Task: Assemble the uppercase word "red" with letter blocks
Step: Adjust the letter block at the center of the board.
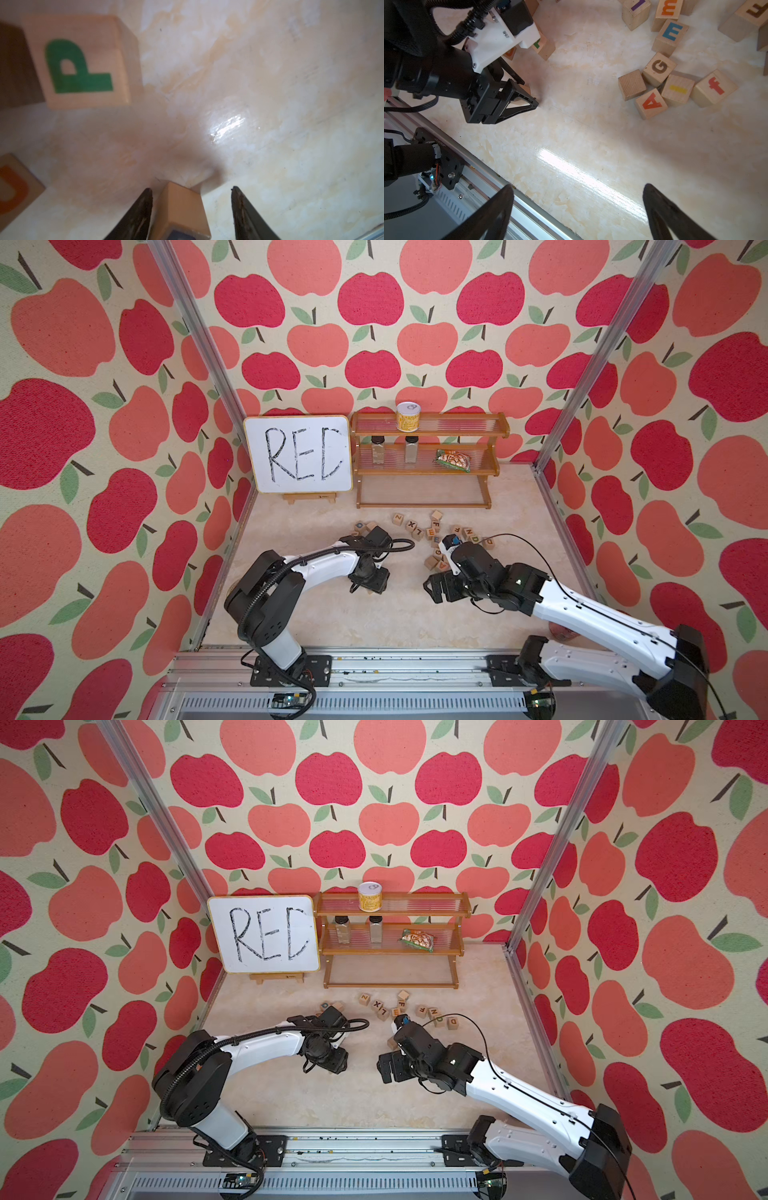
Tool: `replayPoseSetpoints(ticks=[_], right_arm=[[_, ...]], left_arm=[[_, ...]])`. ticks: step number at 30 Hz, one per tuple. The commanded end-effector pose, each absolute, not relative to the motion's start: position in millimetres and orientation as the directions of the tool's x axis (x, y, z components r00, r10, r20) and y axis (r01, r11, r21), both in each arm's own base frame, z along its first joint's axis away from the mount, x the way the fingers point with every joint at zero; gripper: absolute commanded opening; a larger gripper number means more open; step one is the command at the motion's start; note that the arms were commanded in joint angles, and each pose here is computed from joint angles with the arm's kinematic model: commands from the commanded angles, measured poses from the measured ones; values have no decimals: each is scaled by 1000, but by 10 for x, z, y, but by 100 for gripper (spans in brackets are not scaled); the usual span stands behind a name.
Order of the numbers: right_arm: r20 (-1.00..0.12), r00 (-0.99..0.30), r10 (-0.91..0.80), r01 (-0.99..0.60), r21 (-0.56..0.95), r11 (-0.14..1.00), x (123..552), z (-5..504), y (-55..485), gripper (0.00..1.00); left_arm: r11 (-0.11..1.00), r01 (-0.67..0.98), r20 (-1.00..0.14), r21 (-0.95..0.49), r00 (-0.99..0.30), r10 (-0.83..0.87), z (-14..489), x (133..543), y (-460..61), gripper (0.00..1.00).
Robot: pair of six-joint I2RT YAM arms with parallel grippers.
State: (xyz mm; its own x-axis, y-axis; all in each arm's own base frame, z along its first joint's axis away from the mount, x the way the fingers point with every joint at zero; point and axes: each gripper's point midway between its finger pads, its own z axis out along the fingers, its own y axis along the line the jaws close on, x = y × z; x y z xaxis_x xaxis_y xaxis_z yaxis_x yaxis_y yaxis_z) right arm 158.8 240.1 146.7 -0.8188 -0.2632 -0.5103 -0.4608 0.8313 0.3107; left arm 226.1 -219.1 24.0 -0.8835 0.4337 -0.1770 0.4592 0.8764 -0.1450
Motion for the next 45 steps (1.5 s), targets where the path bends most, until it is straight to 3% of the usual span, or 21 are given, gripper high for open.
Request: replayPoseSetpoints(ticks=[1, 4, 10, 19, 45], right_arm=[[-491, -823, -285, -466, 297, 834, 1543, 1406, 2321, 99], [-491, -824, -281, -463, 299, 834, 1547, 1403, 2326, 99], [-490, -829, -271, -455, 308, 836, 1556, 1379, 2346, 99], [-490, -826, -279, -462, 305, 833, 1577, 1374, 2388, 99], [-483, -824, -296, -488, 341, 803, 1590, 1327, 2576, 99]], left_arm=[[879, 463, -179, -118, -880, 440, 185, 2270, -2132, 52], [881, 458, -174, -117, -883, 435, 173, 2241, -2104, 47], [881, 458, -175, -120, -883, 435, 192, 2205, -2085, 46], [894, 440, -161, -78, -891, 425, 190, 2212, -2032, 24], [1000, 22, -86, 2, -996, 22, 423, 2253, -2140, 23]])
